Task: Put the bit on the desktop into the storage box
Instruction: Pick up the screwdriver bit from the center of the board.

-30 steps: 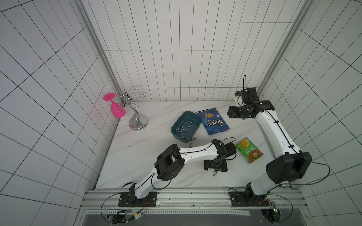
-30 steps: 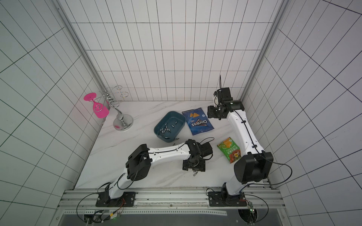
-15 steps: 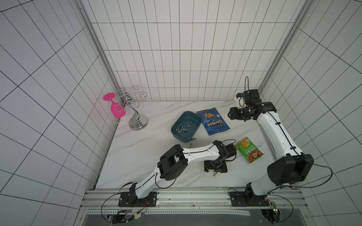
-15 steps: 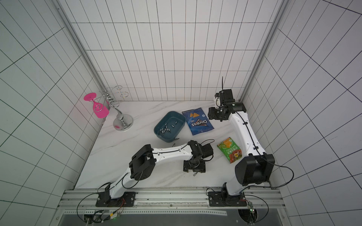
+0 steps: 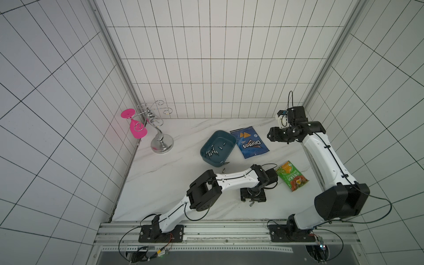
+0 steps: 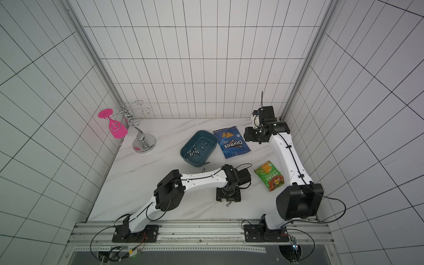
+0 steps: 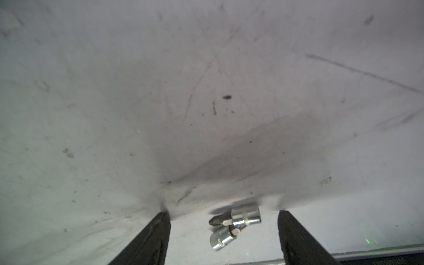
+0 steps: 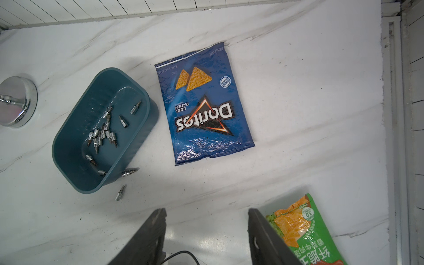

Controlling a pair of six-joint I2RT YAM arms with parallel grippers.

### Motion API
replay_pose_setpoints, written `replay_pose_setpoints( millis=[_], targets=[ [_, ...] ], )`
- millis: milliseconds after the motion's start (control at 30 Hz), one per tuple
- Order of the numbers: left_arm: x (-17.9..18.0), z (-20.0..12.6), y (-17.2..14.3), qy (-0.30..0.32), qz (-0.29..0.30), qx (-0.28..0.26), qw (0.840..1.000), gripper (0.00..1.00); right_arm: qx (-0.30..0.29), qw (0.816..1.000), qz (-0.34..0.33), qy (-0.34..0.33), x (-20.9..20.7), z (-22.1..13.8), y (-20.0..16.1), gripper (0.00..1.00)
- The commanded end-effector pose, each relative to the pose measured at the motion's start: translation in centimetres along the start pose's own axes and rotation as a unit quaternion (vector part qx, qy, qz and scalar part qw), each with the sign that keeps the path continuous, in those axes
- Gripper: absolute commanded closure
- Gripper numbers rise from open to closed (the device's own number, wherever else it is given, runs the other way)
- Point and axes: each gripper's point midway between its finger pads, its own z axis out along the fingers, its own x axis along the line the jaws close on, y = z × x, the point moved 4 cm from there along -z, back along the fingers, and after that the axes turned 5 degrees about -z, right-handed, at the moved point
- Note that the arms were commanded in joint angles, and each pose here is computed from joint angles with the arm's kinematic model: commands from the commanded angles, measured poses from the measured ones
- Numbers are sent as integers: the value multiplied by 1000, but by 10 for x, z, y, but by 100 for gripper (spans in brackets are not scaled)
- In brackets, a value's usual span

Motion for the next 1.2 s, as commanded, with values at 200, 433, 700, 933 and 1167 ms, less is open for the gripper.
replay_pose_setpoints(
  millis=[200, 433, 700, 933, 1167],
  targets=[
    [3, 17, -3, 21, -5, 5, 1000, 36, -15, 1000, 1, 7, -1, -10, 1, 40],
    [-1, 18, -2, 14, -3, 4, 1000, 46, -15, 1000, 0, 9, 0, -11, -1, 40],
    [-3, 19, 1, 11, -2, 1, 1000, 57, -16, 1000, -2, 9, 0, -13, 0, 40],
    [-4, 22, 4, 8, 0, 4, 1000, 60, -14, 1000, -2, 10, -1, -11, -1, 41],
    [-4, 24, 6, 7, 0, 5, 1000, 56, -11, 1000, -2, 12, -1, -9, -2, 40]
  ],
)
